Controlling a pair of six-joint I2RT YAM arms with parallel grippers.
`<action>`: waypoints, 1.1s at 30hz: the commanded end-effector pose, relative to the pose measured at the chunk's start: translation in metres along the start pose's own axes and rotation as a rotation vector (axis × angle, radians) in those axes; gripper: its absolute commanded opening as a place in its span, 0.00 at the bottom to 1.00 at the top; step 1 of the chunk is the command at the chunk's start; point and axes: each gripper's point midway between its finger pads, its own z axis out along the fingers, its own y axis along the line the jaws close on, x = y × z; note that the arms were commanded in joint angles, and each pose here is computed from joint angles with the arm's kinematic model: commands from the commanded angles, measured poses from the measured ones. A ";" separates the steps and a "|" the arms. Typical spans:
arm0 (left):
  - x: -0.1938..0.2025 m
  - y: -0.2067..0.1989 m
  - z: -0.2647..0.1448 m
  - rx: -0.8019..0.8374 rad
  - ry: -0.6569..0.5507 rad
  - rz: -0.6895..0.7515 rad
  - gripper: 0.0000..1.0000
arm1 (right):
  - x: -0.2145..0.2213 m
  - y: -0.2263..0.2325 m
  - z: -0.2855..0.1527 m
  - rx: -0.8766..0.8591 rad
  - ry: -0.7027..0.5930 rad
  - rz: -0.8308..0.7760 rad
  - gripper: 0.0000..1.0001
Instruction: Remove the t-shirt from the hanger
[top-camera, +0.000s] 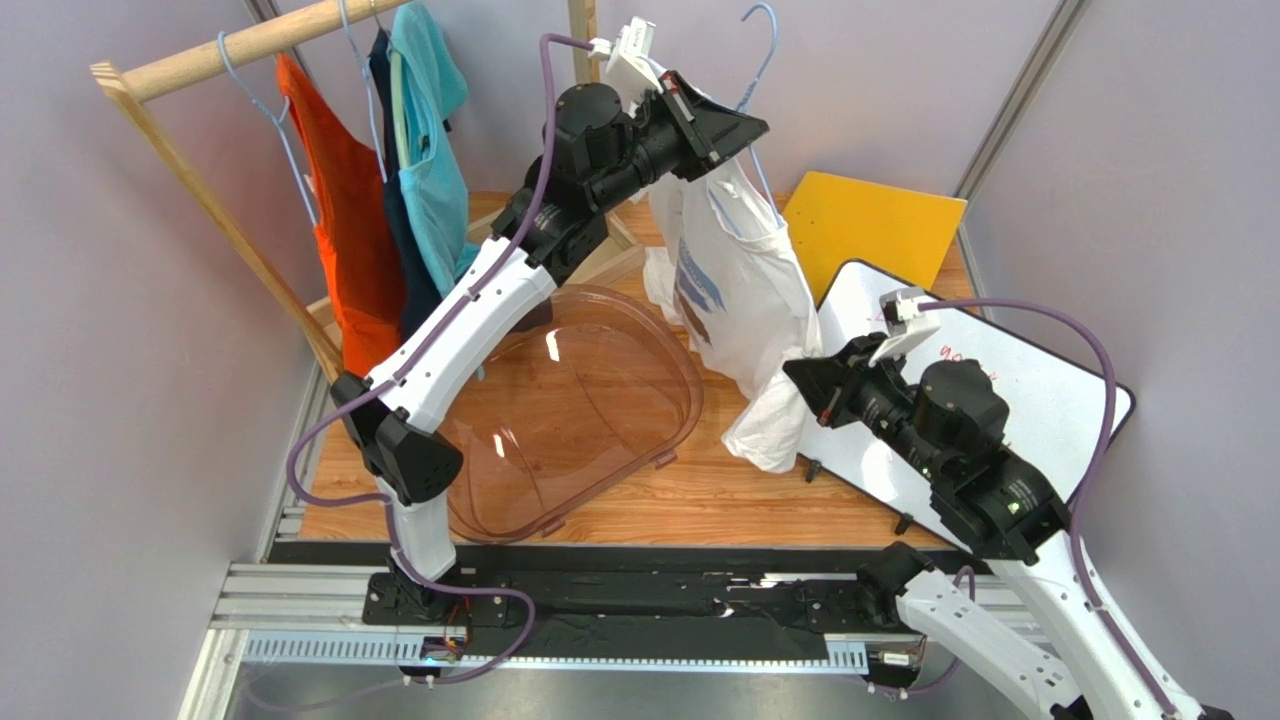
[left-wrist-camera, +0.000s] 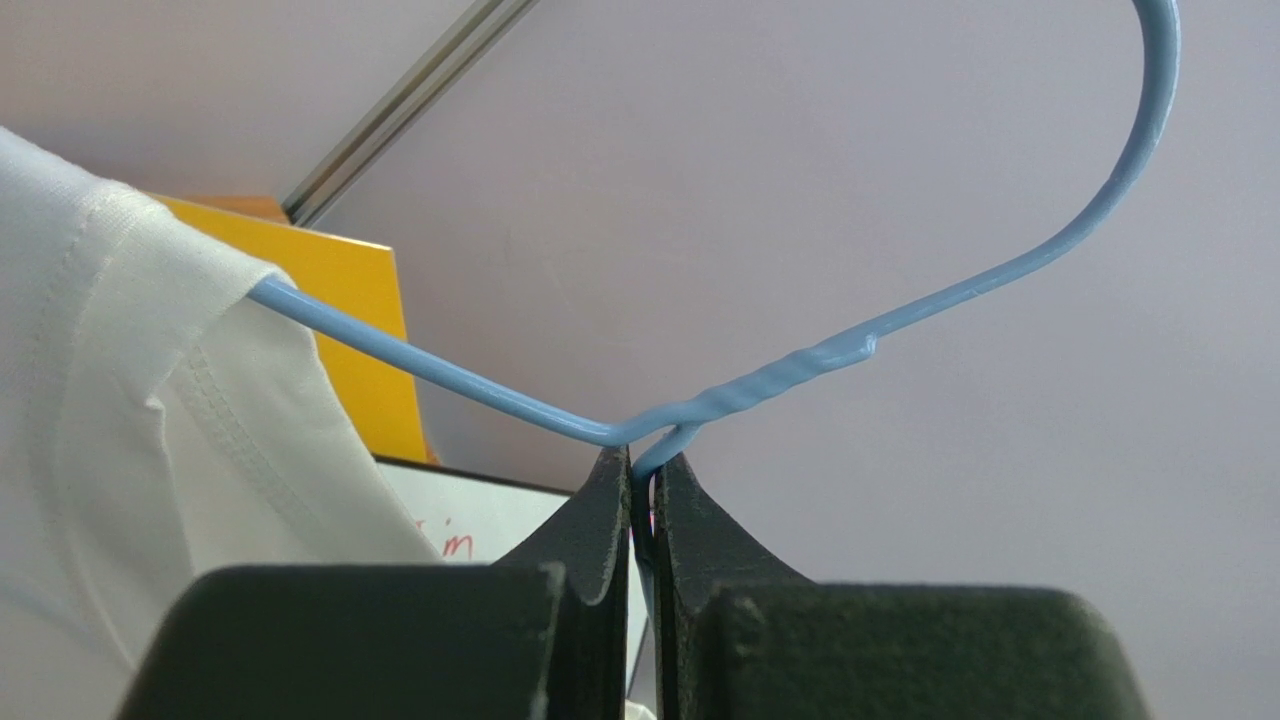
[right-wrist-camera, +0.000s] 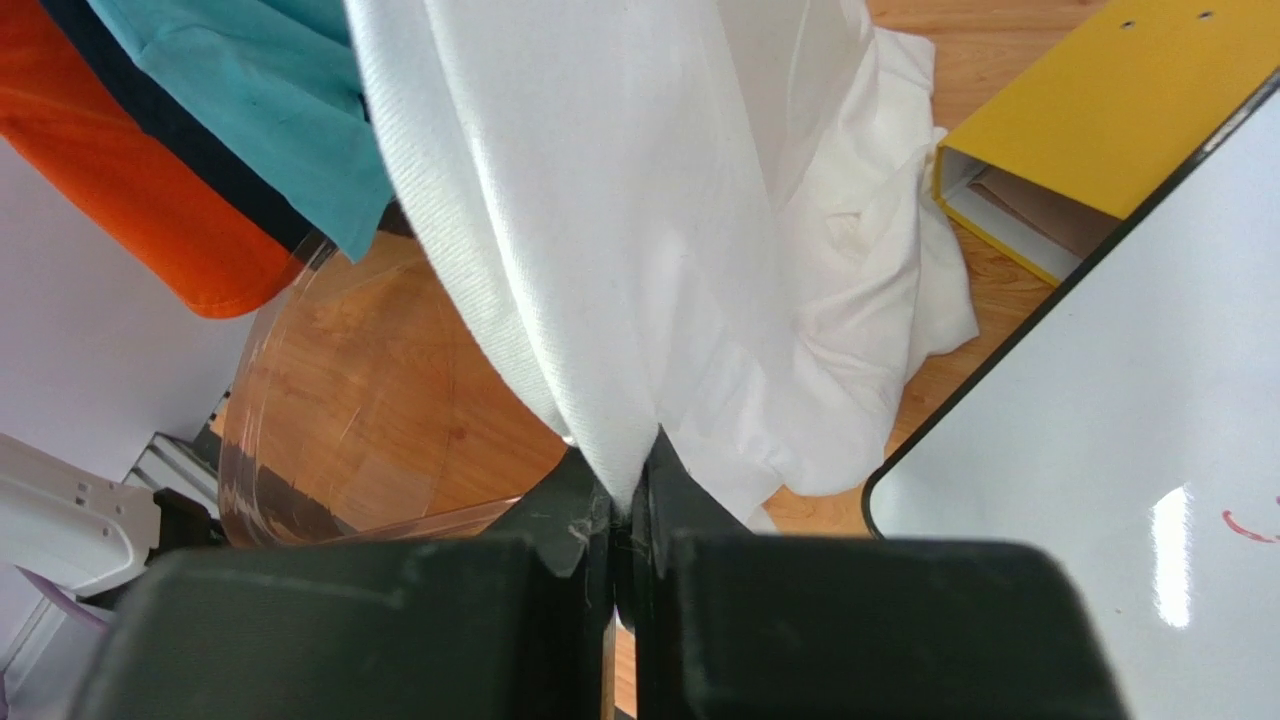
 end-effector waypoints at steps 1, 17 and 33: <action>-0.035 -0.034 -0.004 0.130 -0.139 -0.063 0.00 | -0.005 -0.007 -0.017 0.039 -0.064 0.057 0.00; -0.062 -0.009 0.022 0.193 -0.204 -0.257 0.00 | 0.025 -0.041 -0.094 0.126 -0.201 0.284 0.00; -0.025 -0.023 0.008 0.265 -0.024 -0.230 0.00 | -0.002 -0.021 -0.014 0.144 -0.022 0.125 0.00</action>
